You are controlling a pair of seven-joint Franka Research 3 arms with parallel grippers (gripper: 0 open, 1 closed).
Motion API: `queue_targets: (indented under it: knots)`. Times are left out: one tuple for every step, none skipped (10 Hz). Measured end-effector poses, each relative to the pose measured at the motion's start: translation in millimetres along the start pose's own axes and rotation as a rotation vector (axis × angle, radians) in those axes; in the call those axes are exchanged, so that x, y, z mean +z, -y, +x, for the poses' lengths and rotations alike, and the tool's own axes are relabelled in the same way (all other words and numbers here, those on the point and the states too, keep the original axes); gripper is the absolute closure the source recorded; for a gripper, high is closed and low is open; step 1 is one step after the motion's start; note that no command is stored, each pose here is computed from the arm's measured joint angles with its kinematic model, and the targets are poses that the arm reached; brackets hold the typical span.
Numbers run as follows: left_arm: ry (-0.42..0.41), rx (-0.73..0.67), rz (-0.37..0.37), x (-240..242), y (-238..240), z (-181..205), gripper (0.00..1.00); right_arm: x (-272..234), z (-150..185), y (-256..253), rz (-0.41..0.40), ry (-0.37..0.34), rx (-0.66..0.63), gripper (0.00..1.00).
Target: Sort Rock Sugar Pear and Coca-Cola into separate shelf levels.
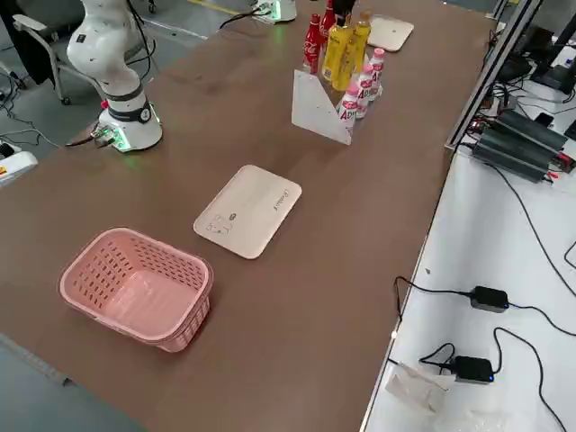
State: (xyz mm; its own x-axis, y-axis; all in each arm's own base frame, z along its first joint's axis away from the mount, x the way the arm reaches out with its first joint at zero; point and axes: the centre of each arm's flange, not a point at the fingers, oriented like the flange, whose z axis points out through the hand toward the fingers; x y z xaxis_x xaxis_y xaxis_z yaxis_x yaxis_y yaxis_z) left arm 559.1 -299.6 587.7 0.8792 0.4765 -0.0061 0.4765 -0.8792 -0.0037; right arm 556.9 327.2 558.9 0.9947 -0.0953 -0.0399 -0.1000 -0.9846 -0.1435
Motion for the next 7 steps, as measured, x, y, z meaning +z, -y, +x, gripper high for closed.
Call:
queue_targets:
  knots:
    - [-0.007,0.03,0.014,-9.2,23.1,20.5,0.0,8.2,1.6,3.6,-0.004,0.003,-0.002,0.66]
    - [-0.008,0.046,0.035,-16.9,49.7,41.9,0.0,12.0,2.0,5.5,-0.007,0.005,-0.002,0.66]
    - [0.002,0.054,0.051,-20.5,77.3,65.6,0.0,13.3,2.4,6.0,-0.01,0.003,-0.003,0.66]
    - [0.019,0.061,0.044,-21.3,104.2,91.0,0.0,13.6,3.7,6.3,-0.008,-0.004,-0.003,0.66]
    - [0.031,0.067,0.036,-20.4,130.9,115.1,0.0,16.8,6.0,7.0,-0.006,-0.014,-0.002,0.66]
    - [0.037,0.072,0.032,-19.8,154.6,134.4,0.0,25.3,8.1,7.5,-0.012,-0.016,-0.002,0.66]
    - [0.042,0.081,0.029,-18.7,172.5,148.0,0.0,35.3,8.3,8.4,-0.022,-0.013,-0.003,0.66]
